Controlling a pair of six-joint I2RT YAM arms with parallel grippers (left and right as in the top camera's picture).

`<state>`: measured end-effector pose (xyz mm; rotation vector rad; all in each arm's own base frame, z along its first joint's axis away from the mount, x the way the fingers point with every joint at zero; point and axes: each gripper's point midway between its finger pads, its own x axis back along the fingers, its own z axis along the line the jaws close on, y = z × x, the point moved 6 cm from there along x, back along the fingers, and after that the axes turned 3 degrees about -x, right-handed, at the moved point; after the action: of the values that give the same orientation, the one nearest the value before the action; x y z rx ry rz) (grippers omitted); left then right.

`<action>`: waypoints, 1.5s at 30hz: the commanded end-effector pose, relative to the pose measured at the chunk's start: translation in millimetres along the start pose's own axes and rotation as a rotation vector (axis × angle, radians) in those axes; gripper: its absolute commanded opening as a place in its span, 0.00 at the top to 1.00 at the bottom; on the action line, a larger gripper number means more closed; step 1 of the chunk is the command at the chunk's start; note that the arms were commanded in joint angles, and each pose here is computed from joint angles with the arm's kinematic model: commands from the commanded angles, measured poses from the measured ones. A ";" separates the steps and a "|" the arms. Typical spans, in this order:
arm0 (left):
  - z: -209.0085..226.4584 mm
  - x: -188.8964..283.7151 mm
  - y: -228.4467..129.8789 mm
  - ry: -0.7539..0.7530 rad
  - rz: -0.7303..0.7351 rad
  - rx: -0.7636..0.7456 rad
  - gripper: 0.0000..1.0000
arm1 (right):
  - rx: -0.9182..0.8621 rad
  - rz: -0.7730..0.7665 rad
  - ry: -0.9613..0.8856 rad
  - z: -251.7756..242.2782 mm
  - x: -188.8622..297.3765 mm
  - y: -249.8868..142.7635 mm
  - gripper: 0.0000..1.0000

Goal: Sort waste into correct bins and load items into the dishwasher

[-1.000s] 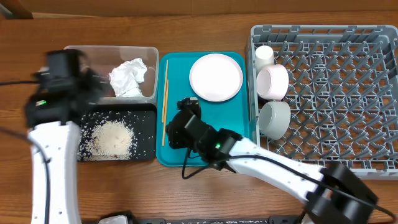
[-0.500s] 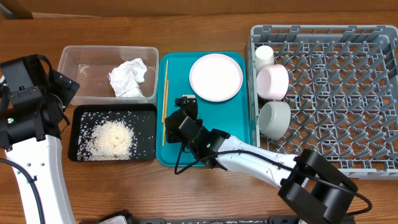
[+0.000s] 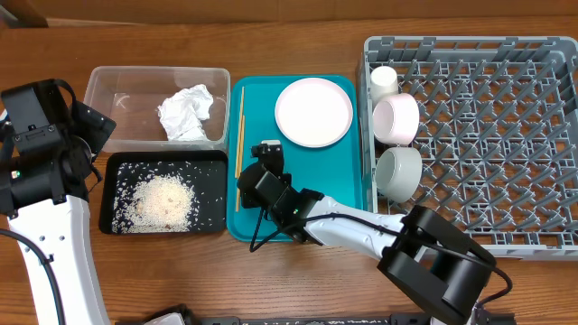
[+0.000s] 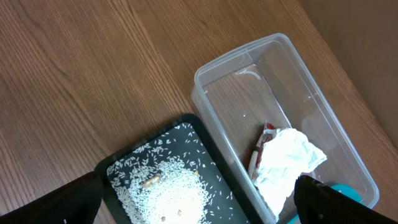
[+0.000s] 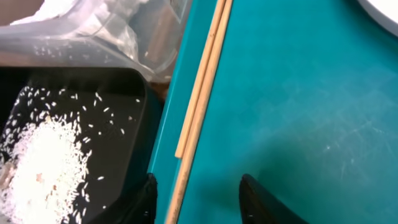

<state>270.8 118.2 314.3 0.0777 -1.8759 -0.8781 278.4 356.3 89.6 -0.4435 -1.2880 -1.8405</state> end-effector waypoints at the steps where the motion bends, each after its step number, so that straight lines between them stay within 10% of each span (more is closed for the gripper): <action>1: -0.6 1.4 3.9 -0.001 -0.010 0.023 0.00 | 0.025 -0.019 0.005 2.6 -1.5 -0.3 0.55; 25: -0.6 1.4 3.9 -0.001 -0.010 0.023 0.00 | 0.241 -0.031 0.025 3.7 -27.1 -18.8 0.56; 45: -0.6 1.4 3.9 -0.001 -0.010 0.023 0.00 | 0.344 -0.032 0.006 0.6 -28.2 -19.7 0.91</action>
<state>270.8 118.2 314.3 0.0847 -1.8812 -0.8679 279.1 371.8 55.5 -0.2349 -1.5517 -1.5935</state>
